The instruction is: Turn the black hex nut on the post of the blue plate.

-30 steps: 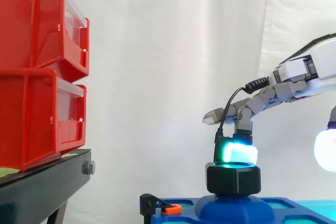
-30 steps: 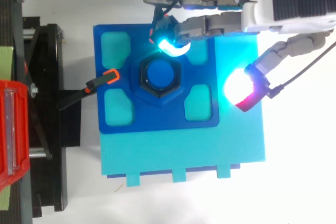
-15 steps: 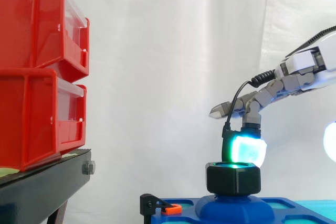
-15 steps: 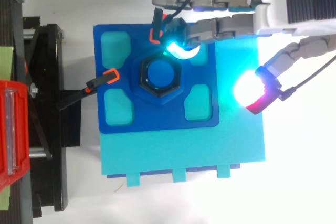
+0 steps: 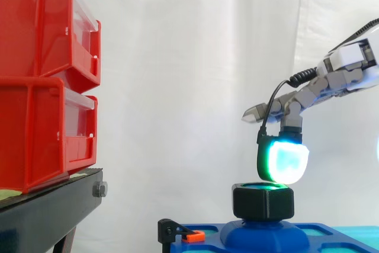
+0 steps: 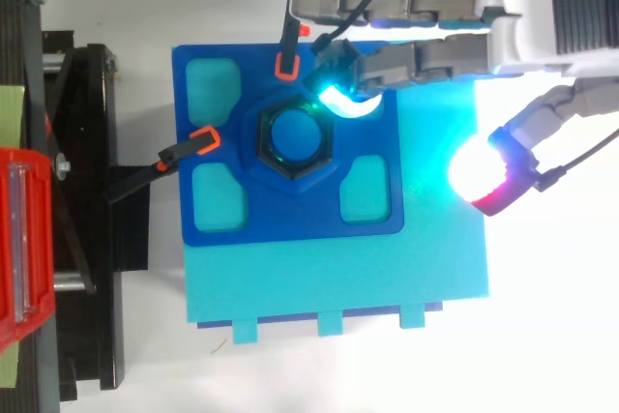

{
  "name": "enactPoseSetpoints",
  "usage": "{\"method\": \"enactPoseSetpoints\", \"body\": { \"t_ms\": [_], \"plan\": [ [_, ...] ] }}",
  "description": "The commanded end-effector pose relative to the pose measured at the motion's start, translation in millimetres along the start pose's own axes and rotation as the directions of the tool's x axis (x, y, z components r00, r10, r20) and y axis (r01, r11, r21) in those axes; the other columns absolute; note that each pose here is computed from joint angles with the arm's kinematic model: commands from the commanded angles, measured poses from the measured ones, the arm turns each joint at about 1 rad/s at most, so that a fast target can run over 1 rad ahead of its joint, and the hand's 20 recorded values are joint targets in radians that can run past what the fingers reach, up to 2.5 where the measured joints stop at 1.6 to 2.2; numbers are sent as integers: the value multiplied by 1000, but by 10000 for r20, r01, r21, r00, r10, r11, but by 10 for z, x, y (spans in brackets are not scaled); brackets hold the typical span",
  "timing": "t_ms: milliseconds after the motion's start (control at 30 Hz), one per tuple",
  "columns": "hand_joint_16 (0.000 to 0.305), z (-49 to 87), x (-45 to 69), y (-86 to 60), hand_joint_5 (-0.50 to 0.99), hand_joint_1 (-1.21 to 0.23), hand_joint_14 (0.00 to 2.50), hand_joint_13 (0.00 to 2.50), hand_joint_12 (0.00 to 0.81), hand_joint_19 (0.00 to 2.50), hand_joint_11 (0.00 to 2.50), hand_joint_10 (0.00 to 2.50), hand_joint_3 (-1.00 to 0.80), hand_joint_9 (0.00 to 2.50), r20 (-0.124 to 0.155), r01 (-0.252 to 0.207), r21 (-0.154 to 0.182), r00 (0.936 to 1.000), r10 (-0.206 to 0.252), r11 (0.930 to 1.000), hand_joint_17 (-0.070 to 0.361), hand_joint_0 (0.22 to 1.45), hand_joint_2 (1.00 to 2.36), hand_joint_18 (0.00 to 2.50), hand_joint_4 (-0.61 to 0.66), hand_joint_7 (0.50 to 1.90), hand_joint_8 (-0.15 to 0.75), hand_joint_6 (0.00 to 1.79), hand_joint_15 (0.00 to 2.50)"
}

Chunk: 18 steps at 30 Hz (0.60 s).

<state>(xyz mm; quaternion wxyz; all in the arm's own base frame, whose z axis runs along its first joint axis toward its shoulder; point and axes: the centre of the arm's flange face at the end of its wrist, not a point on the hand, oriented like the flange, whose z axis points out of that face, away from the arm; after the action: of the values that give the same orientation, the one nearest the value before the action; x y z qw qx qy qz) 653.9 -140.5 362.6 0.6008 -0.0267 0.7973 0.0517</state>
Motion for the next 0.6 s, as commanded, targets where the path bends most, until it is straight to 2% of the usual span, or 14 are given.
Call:
{"method": "enactPoseSetpoints", "body": {
  "t_ms": [0, 67, 100, 133, 167, 233, 267, 300, 367, 500, 567],
  "plan": [
    [41, -34, -68, 21, -300, -685, 0, 0, 292, 120, 0, 0, -500, 0, 121, 22, -17, 9999, -22, 10000, 93, 443, 1000, 0, -11, 762, 101, 502, 12],
    [40, -26, -94, 34, -300, -728, 0, 0, 287, 111, 0, 0, -500, 0, 195, 7, -63, 9998, -6, 10000, 90, 454, 1000, 0, -30, 752, 92, 502, 8],
    [40, -14, -168, 15, -300, -745, 0, 0, 285, 111, 0, 0, -500, 0, 424, 4, -68, 9991, -1, 10000, 89, 459, 1000, 0, -38, 746, 87, 502, 5],
    [39, -17, -168, 6, -300, -764, 0, 0, 279, 103, 0, 0, -500, 0, 425, -1, -53, 9991, 3, 10000, 89, 468, 1000, 0, -54, 739, 82, 502, 6],
    [40, 5, -279, 8, -300, -782, 0, 0, 278, 90, 0, 0, -500, 0, 802, 46, -103, 9968, -38, 9999, 89, 470, 1000, 0, -66, 733, 81, 502, 0],
    [40, 57, -377, 44, -300, -803, 1, 0, 278, 76, 0, 0, -500, 0, 1478, 96, -639, 9890, 0, 9979, 90, 474, 1000, 0, -79, 722, 76, 502, 0],
    [40, 64, -387, 48, -300, -804, 0, 0, 279, 62, 0, 0, -500, 0, 1562, 62, -694, 9877, 47, 9976, 91, 475, 1000, 0, -89, 722, 76, 502, 0],
    [40, 92, -409, 56, -300, -808, 0, 0, 278, 55, 0, 0, -500, 0, 1798, -25, -845, 9836, 178, 9964, 91, 477, 1000, 0, -92, 718, 74, 502, 0],
    [40, 109, -416, 53, -300, -830, 0, 0, 277, 39, 0, 0, -500, 0, 1910, -72, -861, 9813, 236, 9963, 91, 481, 1000, 0, -104, 711, 70, 502, 0],
    [41, 244, -310, 67, -300, -843, 0, 0, 278, 37, 0, 0, -500, 0, 1981, -168, -964, 9795, 357, 9952, 92, 478, 1000, 0, -108, 715, 66, 502, 0],
    [41, 287, -293, 82, -300, -841, 0, 0, 279, 41, 0, 0, -500, 0, 2078, -179, -1006, 9774, 386, 9948, 93, 476, 1000, 0, -107, 716, 67, 502, 0]
  ]
}}
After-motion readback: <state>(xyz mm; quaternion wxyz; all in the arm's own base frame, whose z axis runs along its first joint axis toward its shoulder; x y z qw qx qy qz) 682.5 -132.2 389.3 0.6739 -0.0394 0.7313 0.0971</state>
